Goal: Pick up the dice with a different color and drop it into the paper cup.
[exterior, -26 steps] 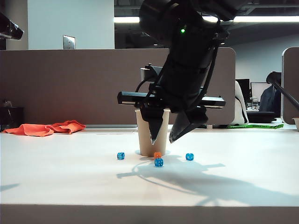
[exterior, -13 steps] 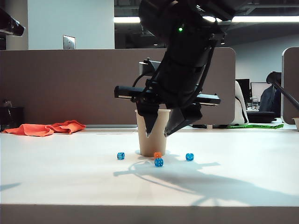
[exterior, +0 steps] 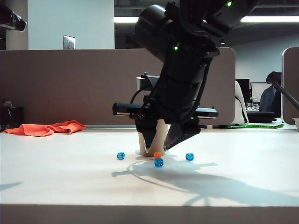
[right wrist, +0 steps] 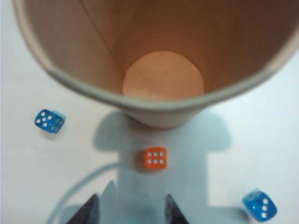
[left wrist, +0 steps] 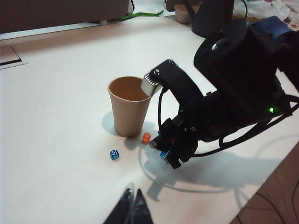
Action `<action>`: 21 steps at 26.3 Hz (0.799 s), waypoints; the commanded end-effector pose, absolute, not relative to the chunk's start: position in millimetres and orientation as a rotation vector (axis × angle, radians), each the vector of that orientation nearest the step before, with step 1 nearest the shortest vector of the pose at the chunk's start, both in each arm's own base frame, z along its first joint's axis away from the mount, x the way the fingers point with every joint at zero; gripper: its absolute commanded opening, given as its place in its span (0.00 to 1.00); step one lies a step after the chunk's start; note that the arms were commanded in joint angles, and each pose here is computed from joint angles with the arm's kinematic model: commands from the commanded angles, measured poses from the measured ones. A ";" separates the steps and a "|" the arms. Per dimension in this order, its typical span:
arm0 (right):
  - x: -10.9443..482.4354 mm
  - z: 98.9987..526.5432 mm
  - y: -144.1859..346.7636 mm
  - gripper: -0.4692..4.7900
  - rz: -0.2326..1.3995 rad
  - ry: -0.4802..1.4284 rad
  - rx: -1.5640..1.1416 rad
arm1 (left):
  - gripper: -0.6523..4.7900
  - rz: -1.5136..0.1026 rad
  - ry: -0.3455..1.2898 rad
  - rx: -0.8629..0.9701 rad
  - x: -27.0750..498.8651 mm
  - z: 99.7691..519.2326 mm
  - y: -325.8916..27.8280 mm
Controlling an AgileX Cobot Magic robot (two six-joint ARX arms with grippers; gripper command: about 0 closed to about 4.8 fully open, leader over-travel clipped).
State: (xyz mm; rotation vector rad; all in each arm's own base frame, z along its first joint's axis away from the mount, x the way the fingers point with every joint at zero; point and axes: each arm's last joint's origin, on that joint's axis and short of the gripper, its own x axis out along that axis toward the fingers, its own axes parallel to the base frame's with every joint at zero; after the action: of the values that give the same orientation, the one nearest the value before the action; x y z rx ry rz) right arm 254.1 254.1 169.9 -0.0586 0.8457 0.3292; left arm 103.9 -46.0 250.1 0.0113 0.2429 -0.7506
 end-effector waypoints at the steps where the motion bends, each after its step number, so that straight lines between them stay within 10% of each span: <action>1: 255.9 174.7 257.2 0.43 0.344 0.804 -0.030 | 0.11 -0.752 0.217 0.008 103.9 254.1 -46.0; 21: 265.6 164.3 259.0 0.43 0.355 0.790 -0.001 | 0.11 -0.753 0.216 0.008 103.7 254.1 -46.0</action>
State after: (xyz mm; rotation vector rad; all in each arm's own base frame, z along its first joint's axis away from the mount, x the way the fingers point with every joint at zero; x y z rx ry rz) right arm 264.1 257.6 160.8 -0.0173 0.8147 0.3487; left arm 104.0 -46.0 250.8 0.0090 0.2362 -0.7503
